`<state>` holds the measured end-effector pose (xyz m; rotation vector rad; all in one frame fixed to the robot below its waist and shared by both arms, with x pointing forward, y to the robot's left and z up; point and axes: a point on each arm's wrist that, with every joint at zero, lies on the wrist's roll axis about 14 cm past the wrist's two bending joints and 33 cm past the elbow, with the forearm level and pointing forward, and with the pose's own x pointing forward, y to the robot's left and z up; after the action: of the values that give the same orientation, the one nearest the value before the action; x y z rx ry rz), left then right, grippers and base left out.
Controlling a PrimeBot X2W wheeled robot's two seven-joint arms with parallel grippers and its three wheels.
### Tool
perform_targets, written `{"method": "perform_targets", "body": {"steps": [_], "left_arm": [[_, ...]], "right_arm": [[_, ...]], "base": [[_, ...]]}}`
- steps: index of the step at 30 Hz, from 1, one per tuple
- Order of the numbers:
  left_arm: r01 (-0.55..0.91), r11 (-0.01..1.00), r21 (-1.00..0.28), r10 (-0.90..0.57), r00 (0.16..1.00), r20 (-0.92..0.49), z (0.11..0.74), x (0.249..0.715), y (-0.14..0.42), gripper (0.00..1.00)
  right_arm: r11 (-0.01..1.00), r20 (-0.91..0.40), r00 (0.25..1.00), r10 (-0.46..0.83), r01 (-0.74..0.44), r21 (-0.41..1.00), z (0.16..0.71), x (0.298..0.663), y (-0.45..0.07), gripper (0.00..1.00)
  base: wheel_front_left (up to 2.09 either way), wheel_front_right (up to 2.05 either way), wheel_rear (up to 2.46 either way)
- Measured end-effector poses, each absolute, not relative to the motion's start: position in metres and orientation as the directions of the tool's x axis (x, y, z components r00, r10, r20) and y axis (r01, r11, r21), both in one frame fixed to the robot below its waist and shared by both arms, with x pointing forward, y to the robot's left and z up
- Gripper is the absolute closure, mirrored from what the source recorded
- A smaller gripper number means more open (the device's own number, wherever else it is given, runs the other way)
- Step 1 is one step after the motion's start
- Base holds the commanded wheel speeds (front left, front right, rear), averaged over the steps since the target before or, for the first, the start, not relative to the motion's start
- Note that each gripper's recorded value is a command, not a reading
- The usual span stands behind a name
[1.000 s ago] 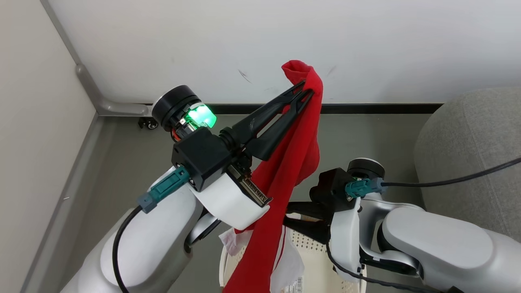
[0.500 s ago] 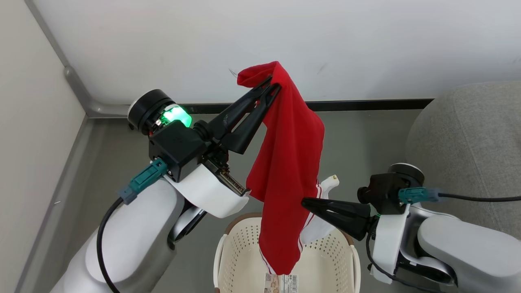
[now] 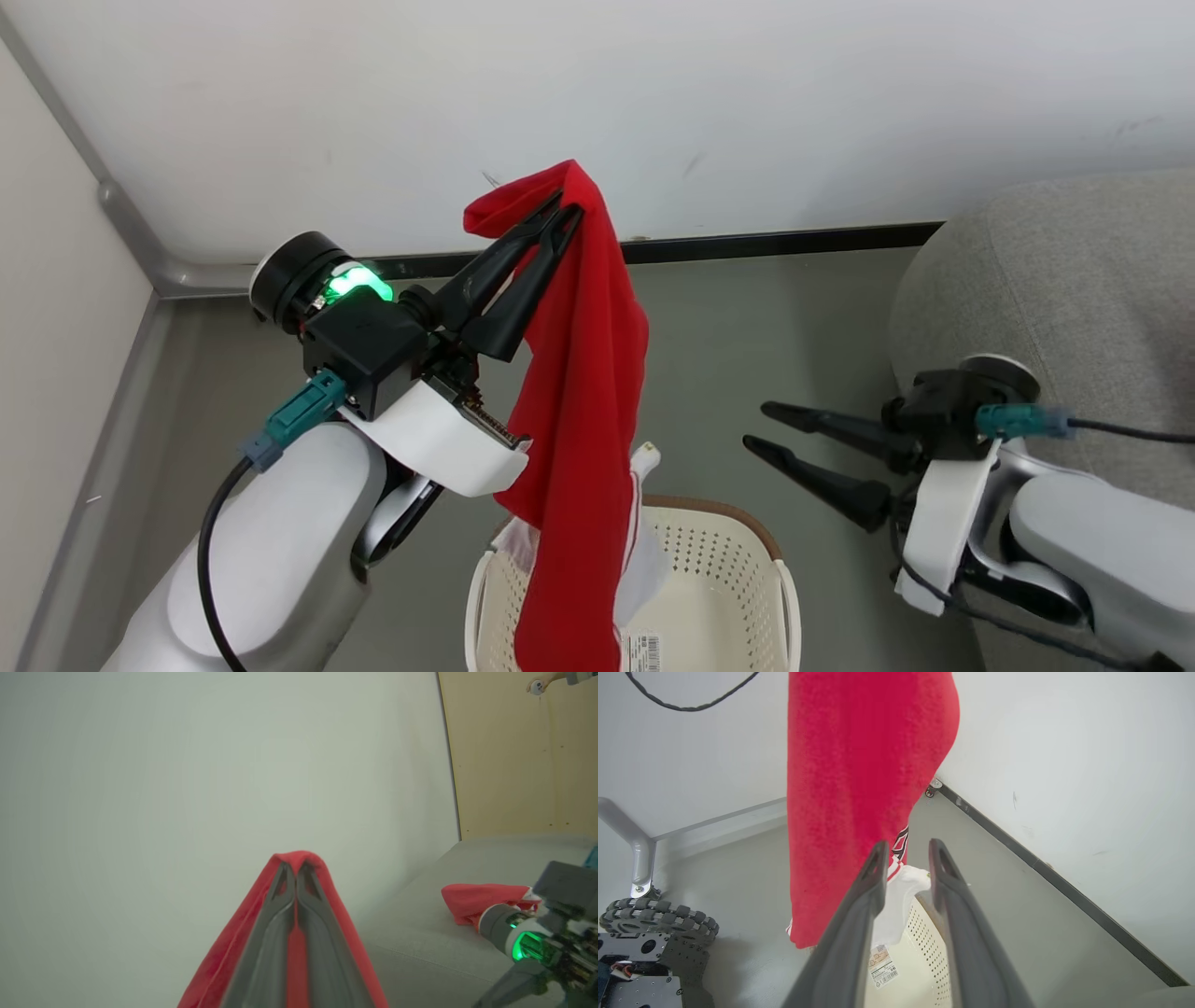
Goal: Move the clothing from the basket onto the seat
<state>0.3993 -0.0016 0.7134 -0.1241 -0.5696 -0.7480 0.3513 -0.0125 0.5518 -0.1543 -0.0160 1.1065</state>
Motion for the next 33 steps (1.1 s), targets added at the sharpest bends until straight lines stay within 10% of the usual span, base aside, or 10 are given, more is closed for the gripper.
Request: {"method": "perform_targets", "body": {"steps": [7,33], "left_arm": [[0.664,0.743,0.087,-0.603,0.607,0.517,0.708,0.402,0.001,1.0],[0.655,0.754,0.052,-0.597,0.65,0.47,0.688,0.405,0.002,1.0]], "right_arm": [[0.523,0.069,0.519,0.852,-0.836,-0.165,0.598,0.369,-0.026,0.0],[0.84,0.237,0.806,0.543,-0.528,-0.127,0.628,0.372,-0.151,0.0]], "base": [[0.0,0.0,0.0],[0.0,0.0,0.0]]}}
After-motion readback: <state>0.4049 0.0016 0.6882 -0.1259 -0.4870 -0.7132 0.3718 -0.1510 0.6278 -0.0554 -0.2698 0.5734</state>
